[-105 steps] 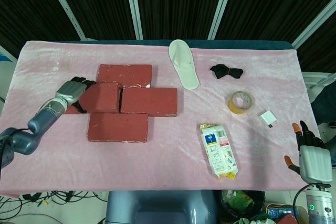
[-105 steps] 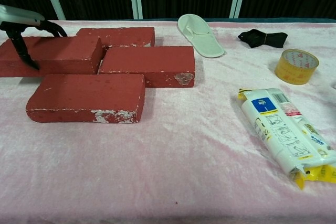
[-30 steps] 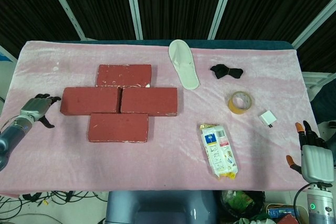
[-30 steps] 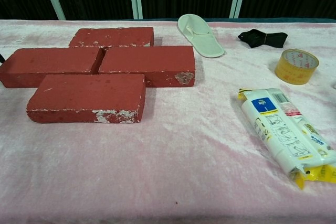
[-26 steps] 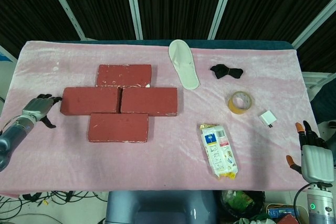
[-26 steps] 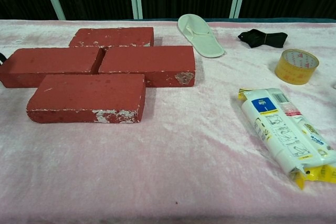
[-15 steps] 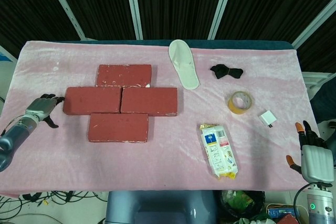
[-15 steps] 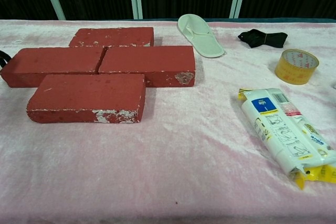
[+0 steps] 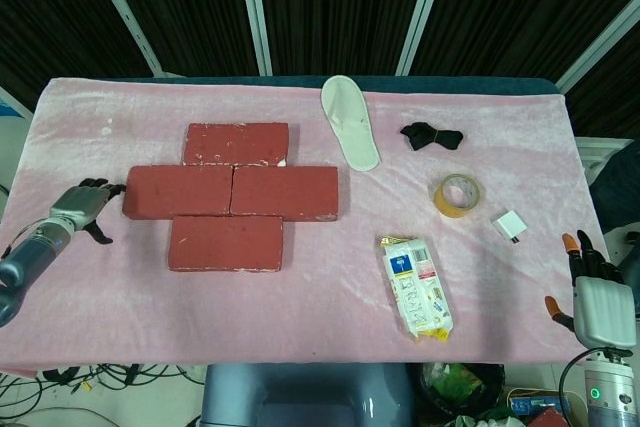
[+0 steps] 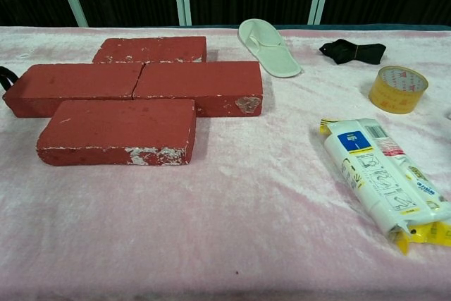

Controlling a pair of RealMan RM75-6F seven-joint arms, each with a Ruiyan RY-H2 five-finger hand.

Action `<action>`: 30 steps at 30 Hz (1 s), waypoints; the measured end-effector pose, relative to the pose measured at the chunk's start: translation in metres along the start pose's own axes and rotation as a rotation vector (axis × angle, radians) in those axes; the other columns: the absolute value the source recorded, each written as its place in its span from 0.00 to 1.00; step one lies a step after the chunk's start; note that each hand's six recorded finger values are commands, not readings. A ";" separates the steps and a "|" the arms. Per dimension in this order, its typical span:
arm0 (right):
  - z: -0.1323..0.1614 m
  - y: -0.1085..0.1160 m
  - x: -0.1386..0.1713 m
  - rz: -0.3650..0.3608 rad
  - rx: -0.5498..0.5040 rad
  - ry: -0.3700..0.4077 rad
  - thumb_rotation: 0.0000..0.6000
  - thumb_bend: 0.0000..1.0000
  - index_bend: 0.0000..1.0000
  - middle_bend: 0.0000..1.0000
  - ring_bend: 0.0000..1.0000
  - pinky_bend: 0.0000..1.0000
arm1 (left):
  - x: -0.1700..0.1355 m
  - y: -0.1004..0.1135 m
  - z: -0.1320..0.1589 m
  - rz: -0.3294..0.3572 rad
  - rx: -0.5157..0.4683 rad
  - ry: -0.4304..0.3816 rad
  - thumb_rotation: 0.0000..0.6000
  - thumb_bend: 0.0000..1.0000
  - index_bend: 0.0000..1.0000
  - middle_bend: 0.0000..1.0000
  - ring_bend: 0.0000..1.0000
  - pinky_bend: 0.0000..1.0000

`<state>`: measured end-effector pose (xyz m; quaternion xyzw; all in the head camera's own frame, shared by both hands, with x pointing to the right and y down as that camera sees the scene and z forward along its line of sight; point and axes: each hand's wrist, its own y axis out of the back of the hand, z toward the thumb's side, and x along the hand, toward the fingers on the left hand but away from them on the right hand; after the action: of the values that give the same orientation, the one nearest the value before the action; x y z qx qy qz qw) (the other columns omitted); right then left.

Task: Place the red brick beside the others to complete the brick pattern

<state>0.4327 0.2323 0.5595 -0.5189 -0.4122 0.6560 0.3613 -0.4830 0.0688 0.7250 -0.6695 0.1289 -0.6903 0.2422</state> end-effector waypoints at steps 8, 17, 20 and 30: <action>0.000 0.000 0.000 0.003 0.002 0.000 1.00 0.15 0.08 0.01 0.15 0.24 | -0.015 0.007 -0.008 0.004 0.014 0.004 1.00 0.11 0.04 0.11 0.00 0.00; 0.001 0.000 0.000 0.003 0.004 0.005 1.00 0.15 0.08 0.01 0.15 0.24 | -0.064 0.031 -0.010 0.142 0.001 -0.031 1.00 0.11 0.03 0.09 0.00 0.00; 0.001 0.000 0.000 0.000 0.006 0.010 1.00 0.15 0.08 0.01 0.15 0.24 | -0.087 0.041 -0.007 0.251 -0.020 -0.052 1.00 0.11 0.03 0.09 0.00 0.00; 0.002 0.001 0.001 -0.005 0.005 0.017 1.00 0.15 0.08 0.01 0.15 0.24 | -0.187 0.022 -0.027 0.554 -0.096 -0.010 1.00 0.11 0.03 0.07 0.00 0.00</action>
<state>0.4303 0.2322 0.5584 -0.5225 -0.4088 0.6518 0.3675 -0.5091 0.1408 0.5509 -0.6229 0.3385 -0.5876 0.3901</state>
